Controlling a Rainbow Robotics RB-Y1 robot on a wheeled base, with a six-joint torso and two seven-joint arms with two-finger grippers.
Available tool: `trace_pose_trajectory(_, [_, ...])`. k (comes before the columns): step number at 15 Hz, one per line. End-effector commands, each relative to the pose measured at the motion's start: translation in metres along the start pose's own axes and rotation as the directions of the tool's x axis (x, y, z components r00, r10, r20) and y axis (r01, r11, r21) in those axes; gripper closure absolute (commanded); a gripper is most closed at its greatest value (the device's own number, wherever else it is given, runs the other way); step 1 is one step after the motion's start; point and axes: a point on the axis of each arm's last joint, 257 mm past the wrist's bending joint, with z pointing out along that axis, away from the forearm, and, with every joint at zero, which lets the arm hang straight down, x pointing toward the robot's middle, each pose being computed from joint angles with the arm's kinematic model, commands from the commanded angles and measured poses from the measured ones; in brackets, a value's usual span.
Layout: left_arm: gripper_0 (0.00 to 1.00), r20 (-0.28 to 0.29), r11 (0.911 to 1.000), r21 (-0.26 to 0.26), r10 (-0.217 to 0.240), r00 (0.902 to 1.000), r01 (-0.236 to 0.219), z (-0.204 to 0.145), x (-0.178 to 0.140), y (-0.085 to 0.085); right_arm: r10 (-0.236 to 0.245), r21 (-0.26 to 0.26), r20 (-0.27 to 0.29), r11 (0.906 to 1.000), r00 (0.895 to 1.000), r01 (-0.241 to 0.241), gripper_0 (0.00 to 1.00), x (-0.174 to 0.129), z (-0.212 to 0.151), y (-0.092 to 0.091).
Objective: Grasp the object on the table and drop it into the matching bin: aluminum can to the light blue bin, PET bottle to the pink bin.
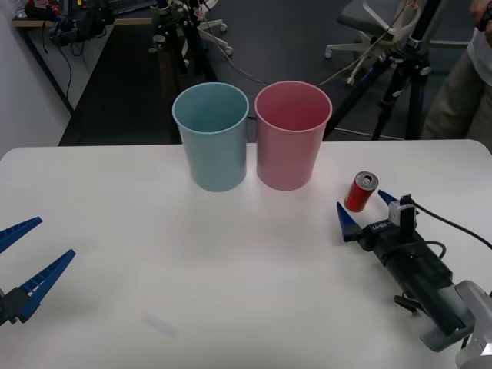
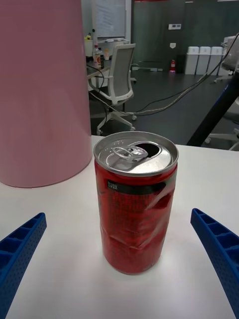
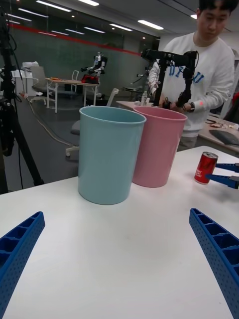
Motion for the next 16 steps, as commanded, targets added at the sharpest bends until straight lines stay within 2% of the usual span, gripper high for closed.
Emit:
trace_pose_trajectory(1, [0.0,0.0,1.0,0.0,0.0,1.0,0.0,0.0,0.0,0.0,-0.001,0.001,-0.003,1.0,1.0,0.001,0.0,-0.002,0.005,0.002])
trace_pose_trajectory(5, [0.0,0.0,1.0,0.0,0.0,1.0,0.0,0.0,0.0,0.0,0.015,-0.013,-0.008,0.9998,1.0,-0.015,0.0,0.001,0.016,0.004])
trace_pose_trajectory(16, [0.0,0.0,1.0,0.0,0.0,1.0,0.0,0.0,0.0,0.0,0.041,-0.011,-0.024,0.9991,0.999,-0.041,0.0,0.0,0.044,-0.002])
